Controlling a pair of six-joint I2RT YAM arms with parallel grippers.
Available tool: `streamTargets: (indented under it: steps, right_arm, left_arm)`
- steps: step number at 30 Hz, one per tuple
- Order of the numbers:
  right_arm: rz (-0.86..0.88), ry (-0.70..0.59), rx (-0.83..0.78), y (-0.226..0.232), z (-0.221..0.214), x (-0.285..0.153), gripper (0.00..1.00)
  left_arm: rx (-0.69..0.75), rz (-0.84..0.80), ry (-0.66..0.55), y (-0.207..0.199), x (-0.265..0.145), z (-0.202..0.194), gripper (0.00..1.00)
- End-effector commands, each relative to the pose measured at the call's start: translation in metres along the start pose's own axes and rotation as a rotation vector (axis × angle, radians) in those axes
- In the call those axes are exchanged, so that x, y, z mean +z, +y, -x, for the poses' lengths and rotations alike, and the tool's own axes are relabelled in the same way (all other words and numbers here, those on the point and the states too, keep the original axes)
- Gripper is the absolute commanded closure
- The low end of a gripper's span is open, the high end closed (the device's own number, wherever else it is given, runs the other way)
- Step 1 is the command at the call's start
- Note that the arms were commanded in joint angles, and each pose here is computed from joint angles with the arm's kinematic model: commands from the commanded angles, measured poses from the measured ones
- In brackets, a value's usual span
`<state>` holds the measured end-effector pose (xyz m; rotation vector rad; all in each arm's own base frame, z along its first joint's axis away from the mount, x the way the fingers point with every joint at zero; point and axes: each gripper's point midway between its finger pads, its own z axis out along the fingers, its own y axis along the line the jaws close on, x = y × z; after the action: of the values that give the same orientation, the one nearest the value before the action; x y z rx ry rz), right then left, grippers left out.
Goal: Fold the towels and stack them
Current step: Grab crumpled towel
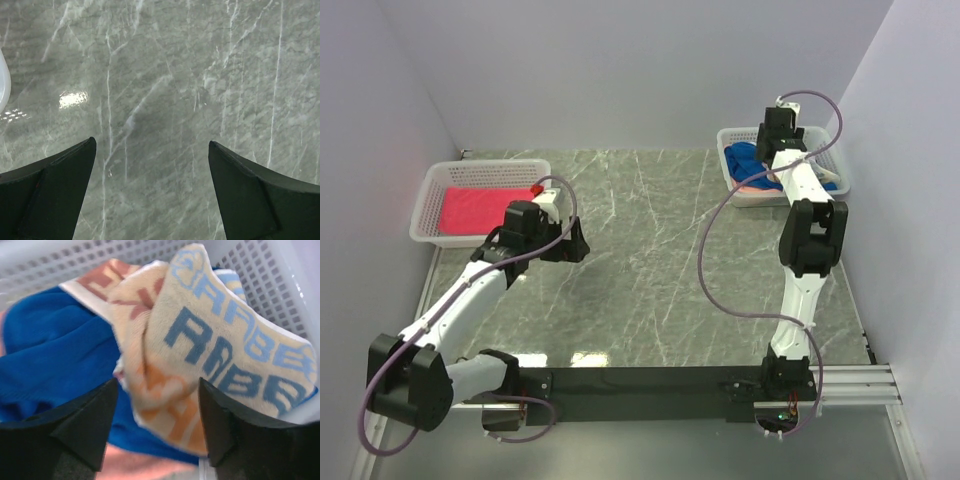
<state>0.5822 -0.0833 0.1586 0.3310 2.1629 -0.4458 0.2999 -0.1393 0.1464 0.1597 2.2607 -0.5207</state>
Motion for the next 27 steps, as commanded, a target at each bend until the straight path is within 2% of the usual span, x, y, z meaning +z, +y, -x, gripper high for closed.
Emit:
streamTargets:
  steps: [1,2,3,4,6,7,14,18,24,27]
  right_arm:
    - [-0.017,-0.047,0.018,-0.014,0.024,0.011,0.36]
    - [-0.027,-0.043,0.016,-0.015,0.023,0.011,0.44]
    - [-0.03,-0.049,-0.005,-0.018,0.026,0.009,0.6]
    - [-0.028,-0.059,-0.004,-0.02,0.03,0.005,0.68]
    - [-0.031,-0.107,0.006,-0.026,0.046,-0.013,0.93]
    - [-0.032,-0.131,0.012,-0.029,0.053,-0.021,0.98]
    - [-0.001,-0.354,0.024,-0.042,0.131,-0.114,1.0]
    - [0.126,-0.504,-0.017,-0.01,0.171,-0.193,1.0]
    - [0.3,-0.651,-0.097,0.043,0.187,-0.298,1.0]
    - [0.449,-0.657,-0.116,0.081,0.167,-0.339,1.0]
  left_arm:
    - [0.024,-0.014,-0.039,-0.005,0.003,0.02,0.01]
    - [0.024,-0.024,-0.035,-0.007,0.004,0.02,0.01]
    - [0.022,-0.022,-0.028,-0.006,0.006,0.017,0.01]
    - [0.022,-0.019,-0.027,-0.005,0.006,0.018,0.01]
    - [0.022,-0.004,-0.02,-0.003,0.007,0.017,0.01]
    - [0.023,-0.002,-0.018,-0.002,0.007,0.017,0.01]
    - [0.022,-0.012,-0.032,-0.005,0.003,0.02,0.01]
    - [0.027,-0.018,-0.062,-0.008,-0.004,0.026,0.01]
    - [0.026,-0.026,-0.092,-0.011,-0.012,0.032,0.01]
    - [0.027,-0.023,-0.11,-0.011,-0.016,0.034,0.01]
